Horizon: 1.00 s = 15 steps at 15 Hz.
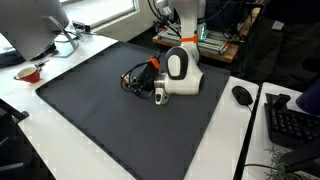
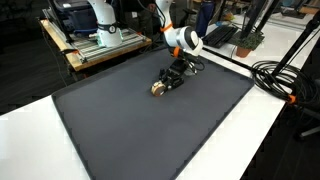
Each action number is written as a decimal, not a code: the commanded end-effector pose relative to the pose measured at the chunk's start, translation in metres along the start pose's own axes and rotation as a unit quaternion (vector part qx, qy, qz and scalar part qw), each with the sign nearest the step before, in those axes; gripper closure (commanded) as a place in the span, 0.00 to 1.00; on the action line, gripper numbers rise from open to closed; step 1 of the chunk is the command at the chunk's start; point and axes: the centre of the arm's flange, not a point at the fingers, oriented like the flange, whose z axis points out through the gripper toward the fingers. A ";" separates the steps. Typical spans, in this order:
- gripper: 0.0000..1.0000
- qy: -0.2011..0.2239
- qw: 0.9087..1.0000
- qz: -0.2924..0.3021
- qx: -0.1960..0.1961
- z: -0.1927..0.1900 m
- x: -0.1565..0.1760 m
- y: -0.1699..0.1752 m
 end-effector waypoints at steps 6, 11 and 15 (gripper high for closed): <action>0.92 -0.006 0.999 0.031 0.018 -0.013 -0.030 -0.001; 0.92 -0.015 0.999 0.043 0.016 -0.021 -0.050 0.001; 0.92 -0.018 0.999 0.047 0.015 -0.025 -0.056 0.003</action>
